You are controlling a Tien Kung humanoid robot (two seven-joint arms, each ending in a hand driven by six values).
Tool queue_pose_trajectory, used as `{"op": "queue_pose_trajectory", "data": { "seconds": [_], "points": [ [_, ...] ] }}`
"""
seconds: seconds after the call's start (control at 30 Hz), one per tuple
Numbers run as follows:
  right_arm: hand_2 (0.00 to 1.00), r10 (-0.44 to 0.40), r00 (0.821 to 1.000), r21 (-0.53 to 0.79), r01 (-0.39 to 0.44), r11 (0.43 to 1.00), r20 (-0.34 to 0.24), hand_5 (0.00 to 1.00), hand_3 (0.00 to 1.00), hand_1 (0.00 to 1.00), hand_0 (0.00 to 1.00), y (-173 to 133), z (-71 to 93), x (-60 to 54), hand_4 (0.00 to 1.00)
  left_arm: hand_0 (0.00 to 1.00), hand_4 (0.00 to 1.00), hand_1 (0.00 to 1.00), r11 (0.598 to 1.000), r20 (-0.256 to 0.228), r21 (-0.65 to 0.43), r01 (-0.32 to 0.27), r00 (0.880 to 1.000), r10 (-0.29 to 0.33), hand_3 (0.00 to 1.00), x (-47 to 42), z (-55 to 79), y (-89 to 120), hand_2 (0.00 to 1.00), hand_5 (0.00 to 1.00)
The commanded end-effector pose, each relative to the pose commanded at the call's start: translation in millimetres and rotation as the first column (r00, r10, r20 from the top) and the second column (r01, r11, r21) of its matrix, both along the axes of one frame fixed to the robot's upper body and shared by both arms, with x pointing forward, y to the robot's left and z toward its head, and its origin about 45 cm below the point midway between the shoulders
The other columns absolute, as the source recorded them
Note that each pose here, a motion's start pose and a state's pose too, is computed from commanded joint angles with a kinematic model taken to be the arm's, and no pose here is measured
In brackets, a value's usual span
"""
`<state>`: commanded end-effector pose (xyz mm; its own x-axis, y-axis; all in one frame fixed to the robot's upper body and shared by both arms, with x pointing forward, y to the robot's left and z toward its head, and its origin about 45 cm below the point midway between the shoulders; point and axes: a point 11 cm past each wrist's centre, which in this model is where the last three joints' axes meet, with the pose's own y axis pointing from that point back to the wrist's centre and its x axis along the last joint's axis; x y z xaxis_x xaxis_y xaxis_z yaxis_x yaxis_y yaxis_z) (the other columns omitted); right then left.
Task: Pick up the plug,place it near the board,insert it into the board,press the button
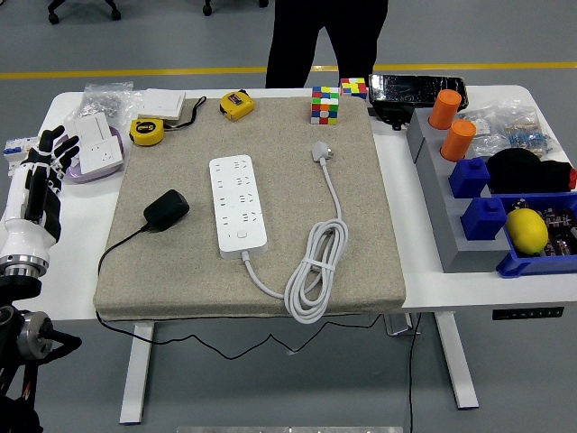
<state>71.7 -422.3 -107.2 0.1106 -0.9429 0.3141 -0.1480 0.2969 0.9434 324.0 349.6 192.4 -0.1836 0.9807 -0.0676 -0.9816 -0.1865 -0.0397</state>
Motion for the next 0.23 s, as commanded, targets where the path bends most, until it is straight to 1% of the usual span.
{"op": "queue_pose_trajectory", "data": {
  "seconds": [0.03,0.23],
  "points": [
    [0.744,0.000,1.000,0.000,0.000,1.000,0.000,0.823,0.760,0.749,0.818,0.1,0.0,0.2,0.998,0.998,0.998,0.998,1.000,0.003,-0.004,0.000,1.000,0.000,0.957,0.2,0.4,-0.1,0.998,0.998],
    [0.744,0.005,1.000,0.001,-0.005,1.000,0.001,0.823,0.760,0.749,0.818,0.7,0.0,1.3,0.998,0.998,0.998,0.998,1.000,0.005,-0.016,-0.001,1.000,0.001,0.957,-0.2,-0.1,-0.4,0.998,0.998]
  ]
}}
